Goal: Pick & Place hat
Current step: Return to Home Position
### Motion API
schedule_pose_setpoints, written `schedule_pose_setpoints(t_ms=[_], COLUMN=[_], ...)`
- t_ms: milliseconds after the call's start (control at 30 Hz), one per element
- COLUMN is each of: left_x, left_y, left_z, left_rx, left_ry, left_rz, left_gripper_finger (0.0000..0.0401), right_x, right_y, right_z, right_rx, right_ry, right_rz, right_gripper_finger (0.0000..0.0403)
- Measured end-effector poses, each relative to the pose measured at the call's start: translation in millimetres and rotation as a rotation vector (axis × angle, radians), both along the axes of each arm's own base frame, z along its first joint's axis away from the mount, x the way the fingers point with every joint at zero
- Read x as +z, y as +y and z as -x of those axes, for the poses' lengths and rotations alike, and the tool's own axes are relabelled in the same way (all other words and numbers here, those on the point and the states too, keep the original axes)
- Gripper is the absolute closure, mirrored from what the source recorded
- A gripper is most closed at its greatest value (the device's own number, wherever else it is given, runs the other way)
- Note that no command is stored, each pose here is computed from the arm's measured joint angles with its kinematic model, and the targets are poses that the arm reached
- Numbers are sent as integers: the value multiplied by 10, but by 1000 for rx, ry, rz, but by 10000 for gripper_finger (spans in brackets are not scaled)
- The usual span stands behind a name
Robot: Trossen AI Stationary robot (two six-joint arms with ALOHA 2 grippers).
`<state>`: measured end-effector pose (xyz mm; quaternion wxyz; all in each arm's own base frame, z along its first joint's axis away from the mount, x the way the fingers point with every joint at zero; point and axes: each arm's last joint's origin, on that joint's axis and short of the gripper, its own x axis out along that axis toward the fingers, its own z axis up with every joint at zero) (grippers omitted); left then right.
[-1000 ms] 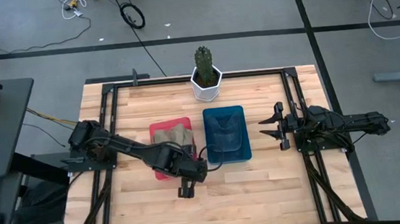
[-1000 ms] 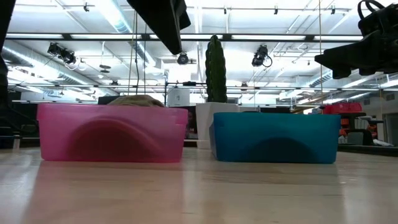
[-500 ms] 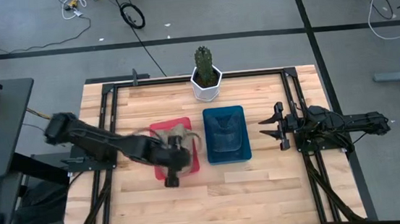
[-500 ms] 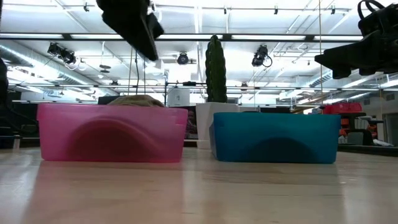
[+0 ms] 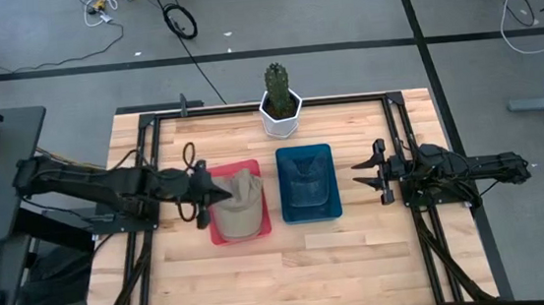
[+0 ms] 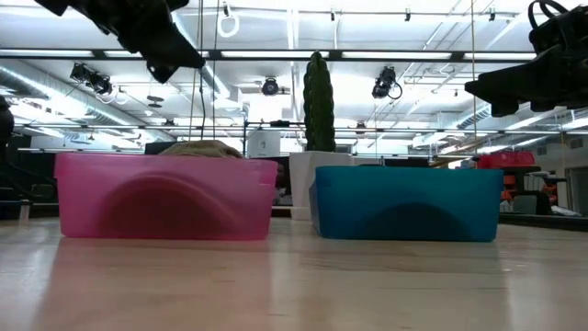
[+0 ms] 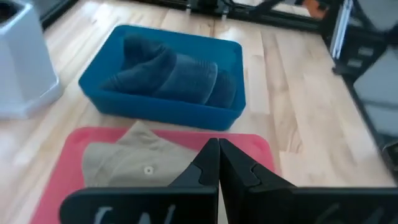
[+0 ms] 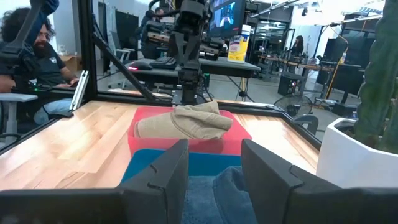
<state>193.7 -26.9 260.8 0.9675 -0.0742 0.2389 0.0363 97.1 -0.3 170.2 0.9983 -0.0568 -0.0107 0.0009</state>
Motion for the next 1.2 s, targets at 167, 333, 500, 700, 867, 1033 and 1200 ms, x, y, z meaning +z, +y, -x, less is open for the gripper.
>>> schedule_pose_setpoints(t_ms=[167,333,500,700,867,1033,1200], left_x=[-22,-36,13,-15,-174,-214,-230], left_y=[3,0,7,25,79,145,155], left_z=[27,33,74,183,400,671,923], left_rx=[29,10,7,-4,-9,4,-76], left_ry=[17,34,4,-80,-199,-333,-508], left_rz=[55,21,20,14,-6,14,58], left_gripper_finger=[398,398,398,398,398,398,398], right_x=[0,1,1,1,1,1,1], right_y=[0,0,0,0,0,0,0], right_z=[0,0,0,0,0,0,0], right_rx=[0,-1,0,0,-1,0,0], right_ry=[0,-1,-1,-1,-1,-2,-2], right_rz=[0,0,0,0,0,0,0], right_gripper_finger=[250,250,250,250,250,250,250])
